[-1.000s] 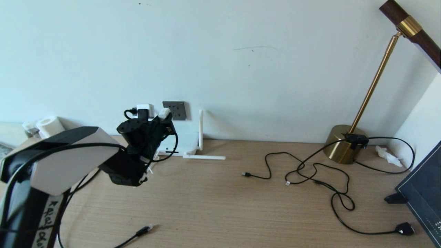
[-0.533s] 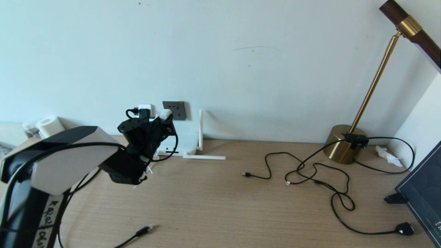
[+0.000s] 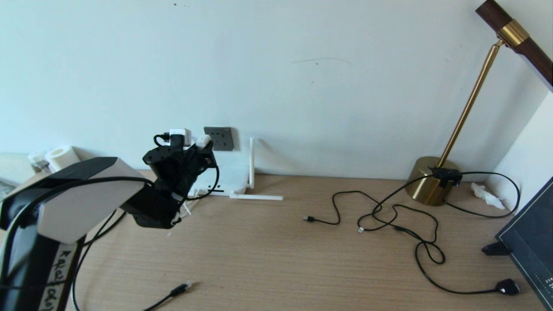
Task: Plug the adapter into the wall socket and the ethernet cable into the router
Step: Align plug and socket
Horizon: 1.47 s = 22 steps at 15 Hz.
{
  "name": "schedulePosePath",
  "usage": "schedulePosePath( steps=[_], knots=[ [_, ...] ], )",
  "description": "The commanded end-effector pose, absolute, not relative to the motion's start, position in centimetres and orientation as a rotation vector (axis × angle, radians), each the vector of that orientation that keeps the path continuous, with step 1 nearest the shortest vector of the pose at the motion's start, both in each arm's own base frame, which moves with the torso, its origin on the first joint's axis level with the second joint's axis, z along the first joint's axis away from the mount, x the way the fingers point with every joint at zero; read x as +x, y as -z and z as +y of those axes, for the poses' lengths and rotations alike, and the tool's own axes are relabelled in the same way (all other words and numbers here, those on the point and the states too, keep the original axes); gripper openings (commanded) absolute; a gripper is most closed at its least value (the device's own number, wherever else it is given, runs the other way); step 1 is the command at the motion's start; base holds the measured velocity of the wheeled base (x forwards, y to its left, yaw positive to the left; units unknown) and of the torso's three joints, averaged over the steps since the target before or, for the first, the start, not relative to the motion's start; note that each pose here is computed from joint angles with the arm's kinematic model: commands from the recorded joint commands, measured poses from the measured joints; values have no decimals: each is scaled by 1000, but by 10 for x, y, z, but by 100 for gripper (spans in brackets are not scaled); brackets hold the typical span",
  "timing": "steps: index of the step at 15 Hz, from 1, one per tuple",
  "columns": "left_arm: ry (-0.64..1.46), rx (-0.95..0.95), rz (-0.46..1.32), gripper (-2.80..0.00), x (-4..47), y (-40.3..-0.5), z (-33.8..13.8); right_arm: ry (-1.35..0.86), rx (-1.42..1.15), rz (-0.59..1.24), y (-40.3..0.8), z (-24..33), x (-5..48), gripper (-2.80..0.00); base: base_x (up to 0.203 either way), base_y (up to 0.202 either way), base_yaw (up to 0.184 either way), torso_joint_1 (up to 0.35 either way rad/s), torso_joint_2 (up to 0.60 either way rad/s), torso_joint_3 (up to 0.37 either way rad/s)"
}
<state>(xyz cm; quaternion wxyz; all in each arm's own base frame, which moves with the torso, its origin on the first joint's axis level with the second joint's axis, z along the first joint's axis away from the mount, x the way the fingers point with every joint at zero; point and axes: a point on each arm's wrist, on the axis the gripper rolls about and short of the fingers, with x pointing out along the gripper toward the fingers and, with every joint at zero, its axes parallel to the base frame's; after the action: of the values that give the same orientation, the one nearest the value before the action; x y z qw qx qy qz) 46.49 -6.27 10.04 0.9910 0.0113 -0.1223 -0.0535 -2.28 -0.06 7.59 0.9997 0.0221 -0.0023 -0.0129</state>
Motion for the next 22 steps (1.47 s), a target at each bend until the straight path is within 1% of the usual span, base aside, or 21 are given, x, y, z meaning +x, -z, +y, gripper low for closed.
schedulePosePath(
  steps=[1,10,22],
  knots=[
    [105,29,-254,-280,465,-101,-61,26,45,-5,-76,-1,-23,-280,0,0,0,0,0,0],
    [115,32,-260,-280,466,-102,-64,26,45,-5,-76,-1,-23,-280,0,0,0,0,0,0],
    [143,35,-253,-280,474,-94,-68,26,45,-5,-76,-1,-23,-280,0,0,0,0,0,0]
  ],
)
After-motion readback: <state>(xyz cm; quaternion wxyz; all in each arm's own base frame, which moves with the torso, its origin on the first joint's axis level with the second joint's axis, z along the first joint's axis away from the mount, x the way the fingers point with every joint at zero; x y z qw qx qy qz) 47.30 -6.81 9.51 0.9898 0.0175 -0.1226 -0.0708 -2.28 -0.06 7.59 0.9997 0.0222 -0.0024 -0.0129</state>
